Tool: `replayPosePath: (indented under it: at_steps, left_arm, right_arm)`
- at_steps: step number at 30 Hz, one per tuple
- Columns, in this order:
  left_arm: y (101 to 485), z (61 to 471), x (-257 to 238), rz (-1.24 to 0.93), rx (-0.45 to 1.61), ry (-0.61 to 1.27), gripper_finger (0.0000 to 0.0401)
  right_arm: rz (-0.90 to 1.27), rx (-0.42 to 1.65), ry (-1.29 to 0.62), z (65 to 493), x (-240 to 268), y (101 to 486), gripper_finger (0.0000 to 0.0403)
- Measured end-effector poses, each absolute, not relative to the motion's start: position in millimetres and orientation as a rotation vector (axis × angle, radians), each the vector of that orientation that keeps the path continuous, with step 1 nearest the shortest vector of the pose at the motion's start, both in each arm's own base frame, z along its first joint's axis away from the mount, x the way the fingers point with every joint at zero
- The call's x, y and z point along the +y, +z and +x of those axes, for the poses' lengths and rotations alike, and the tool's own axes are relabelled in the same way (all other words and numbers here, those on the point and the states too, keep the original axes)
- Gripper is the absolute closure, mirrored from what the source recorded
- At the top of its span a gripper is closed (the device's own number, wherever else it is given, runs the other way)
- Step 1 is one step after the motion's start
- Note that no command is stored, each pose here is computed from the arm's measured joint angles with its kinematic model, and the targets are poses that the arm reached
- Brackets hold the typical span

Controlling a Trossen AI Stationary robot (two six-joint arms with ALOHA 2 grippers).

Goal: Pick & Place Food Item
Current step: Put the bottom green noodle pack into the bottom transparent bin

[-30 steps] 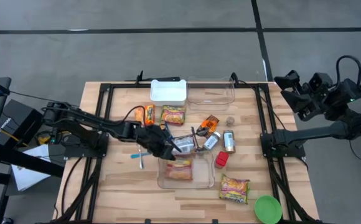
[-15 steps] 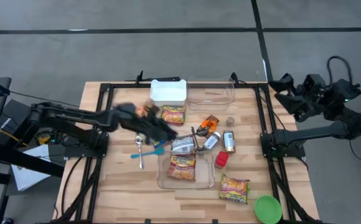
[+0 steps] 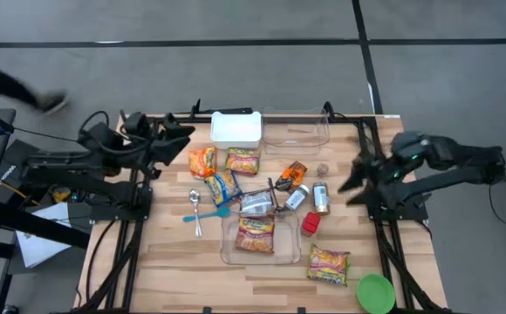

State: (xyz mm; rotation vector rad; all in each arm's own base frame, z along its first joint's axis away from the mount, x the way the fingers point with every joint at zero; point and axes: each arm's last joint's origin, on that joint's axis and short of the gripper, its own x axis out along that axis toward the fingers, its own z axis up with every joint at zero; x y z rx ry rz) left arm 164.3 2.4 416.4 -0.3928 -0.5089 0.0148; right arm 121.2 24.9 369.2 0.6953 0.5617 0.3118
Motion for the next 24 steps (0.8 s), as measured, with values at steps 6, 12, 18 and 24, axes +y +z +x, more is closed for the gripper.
replayPosePath:
  at_steps: [6,12,18,24]
  left_arm:
    - [412,161,3,-0.39,-0.443,0.045,0.0231]
    - [402,166,3,-0.359,-0.344,0.068,0.023]
    - [398,169,3,-0.353,-0.301,0.076,0.023]
    - [395,170,3,-0.351,-0.273,0.081,0.0234]
  right_arm:
    - [0.751,0.929,0.391,130,58,346,0.0112]
    - [0.585,1.198,0.395,132,97,321,0.0112]
    - [0.366,1.307,0.323,136,135,296,0.0112]
    - [0.183,1.37,0.143,150,164,261,0.0112]
